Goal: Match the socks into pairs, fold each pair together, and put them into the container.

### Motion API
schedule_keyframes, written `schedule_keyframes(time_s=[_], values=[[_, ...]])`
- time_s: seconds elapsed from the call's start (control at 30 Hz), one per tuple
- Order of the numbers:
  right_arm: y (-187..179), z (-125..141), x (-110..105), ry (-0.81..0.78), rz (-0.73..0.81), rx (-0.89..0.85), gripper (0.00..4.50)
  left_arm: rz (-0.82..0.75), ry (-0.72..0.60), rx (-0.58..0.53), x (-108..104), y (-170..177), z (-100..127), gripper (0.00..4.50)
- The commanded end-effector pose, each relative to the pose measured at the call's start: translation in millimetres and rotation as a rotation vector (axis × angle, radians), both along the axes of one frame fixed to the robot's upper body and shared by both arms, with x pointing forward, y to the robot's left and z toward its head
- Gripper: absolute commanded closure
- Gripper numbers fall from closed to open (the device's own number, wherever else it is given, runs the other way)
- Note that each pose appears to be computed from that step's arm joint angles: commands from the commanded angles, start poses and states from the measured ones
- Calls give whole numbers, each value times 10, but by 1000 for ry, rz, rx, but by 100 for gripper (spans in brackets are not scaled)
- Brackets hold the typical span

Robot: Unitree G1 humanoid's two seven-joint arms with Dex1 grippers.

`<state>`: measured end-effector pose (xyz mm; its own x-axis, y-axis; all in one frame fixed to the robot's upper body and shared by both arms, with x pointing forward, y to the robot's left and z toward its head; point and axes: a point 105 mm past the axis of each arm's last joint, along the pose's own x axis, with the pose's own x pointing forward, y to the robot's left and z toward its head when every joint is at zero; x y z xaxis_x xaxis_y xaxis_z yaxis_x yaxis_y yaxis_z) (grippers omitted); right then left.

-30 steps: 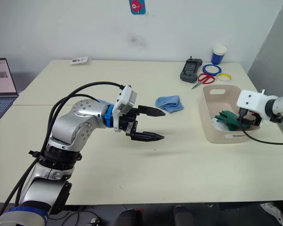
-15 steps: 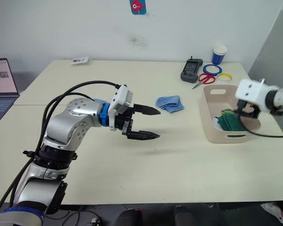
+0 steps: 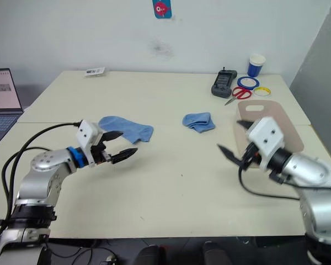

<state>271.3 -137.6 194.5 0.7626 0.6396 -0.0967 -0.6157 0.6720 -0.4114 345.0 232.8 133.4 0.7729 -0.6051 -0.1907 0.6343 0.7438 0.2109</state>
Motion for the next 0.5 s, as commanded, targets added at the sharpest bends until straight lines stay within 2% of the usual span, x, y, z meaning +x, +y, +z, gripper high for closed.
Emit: schedule_keyframes(time_s=[0.03,0.2,0.5], values=[[103,-118,-122,22,-1,10,3,58,-33,-18,-47,132,33,0],[215,-179,-204,73,35,62,3,57,-14,-17,-89,131,-42,0],[321,-129,-202,79,60,80,3,32,-60,-9,262,-108,38,0]])
